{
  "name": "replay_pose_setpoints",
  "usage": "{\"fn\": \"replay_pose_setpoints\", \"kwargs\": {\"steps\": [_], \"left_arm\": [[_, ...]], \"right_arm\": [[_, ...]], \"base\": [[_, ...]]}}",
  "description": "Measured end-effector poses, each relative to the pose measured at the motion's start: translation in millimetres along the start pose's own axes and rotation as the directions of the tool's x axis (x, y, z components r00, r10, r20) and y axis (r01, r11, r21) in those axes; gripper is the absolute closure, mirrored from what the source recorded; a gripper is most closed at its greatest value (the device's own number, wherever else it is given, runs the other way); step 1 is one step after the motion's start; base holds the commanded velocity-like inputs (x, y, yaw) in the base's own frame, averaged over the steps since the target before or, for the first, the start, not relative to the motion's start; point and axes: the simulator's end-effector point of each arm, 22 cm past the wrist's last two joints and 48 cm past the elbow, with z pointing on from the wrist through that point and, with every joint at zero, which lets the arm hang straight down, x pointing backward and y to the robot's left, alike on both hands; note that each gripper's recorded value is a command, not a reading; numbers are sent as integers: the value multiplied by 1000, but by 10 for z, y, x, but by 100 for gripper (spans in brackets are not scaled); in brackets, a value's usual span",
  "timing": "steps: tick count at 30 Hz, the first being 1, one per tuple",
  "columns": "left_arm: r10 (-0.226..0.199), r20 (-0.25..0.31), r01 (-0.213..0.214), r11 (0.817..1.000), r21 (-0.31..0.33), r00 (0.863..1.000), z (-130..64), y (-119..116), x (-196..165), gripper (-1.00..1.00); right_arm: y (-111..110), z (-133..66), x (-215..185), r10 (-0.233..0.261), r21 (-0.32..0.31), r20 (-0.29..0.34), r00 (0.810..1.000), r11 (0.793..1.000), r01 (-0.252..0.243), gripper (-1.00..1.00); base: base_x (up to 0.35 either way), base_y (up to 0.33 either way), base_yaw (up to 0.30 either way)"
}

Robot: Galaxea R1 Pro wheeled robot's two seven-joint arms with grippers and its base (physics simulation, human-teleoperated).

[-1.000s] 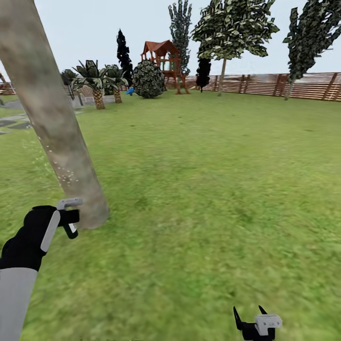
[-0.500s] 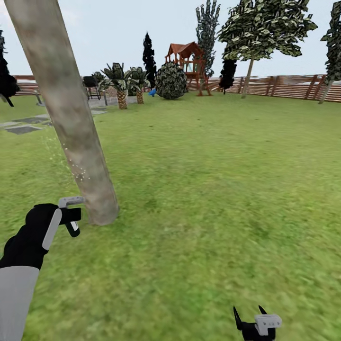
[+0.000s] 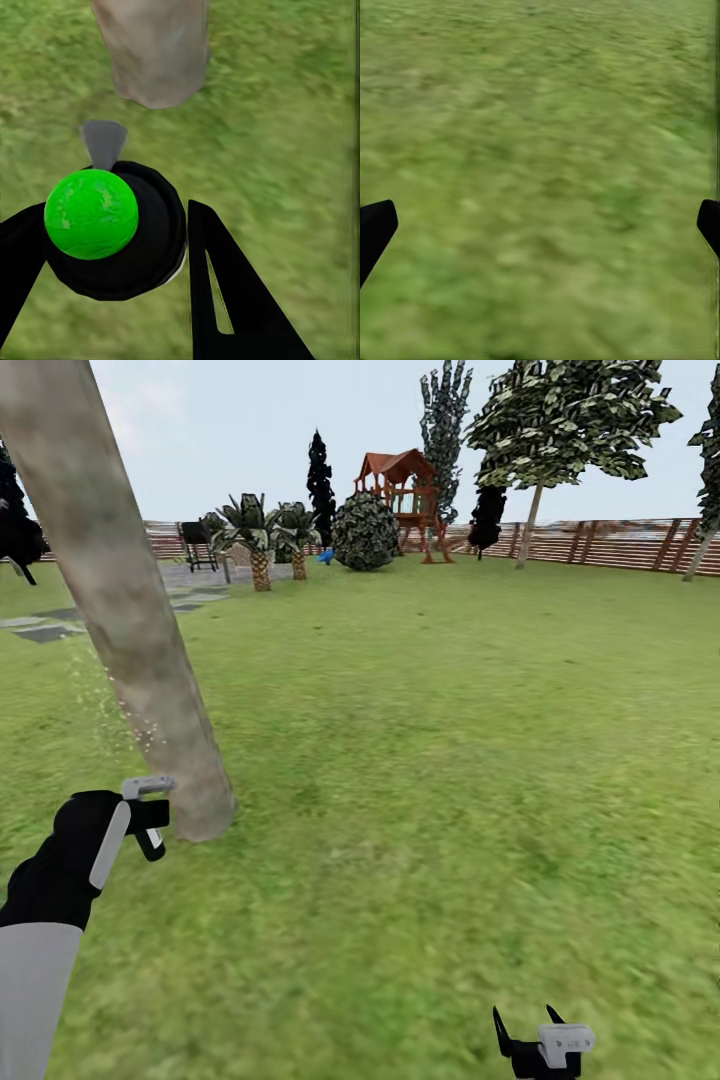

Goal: In the garden, pick up the pesticide atomizer on the floor and spray pesticide onto both trees until each tree trunk is fully covered.

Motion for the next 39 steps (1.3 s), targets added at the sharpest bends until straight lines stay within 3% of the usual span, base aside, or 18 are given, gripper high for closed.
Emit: {"fn": "replay_pose_setpoints", "kwargs": {"steps": [24,26,28,35,39], "left_arm": [[9,15,-9,1000,-9,1000,-27,-10,-83,100],[10,44,-10,1000,2,999,-96,-78,-310,100],[29,79,-32,999,39,996,-192,-357,-667,100],[13,46,-19,992,125,999,-202,-955,-1105,100],[22,54,-28,993,113,998,-218,-937,-1138,100]], "right_arm": [[-1,0,0,0,0,0,1000,1000,0,-100],[-1,0,-1,0,0,0,1000,1000,0,-100],[-2,-1,-1,0,0,0,1000,1000,0,-100],[-1,-1,-1,0,0,0,1000,1000,0,-100],[0,0,0,0,0,0,1000,1000,0,-100]], "base": [[181,-182,274],[4,-3,109],[1,-1,19],[0,0,2],[0,0,0]]}}
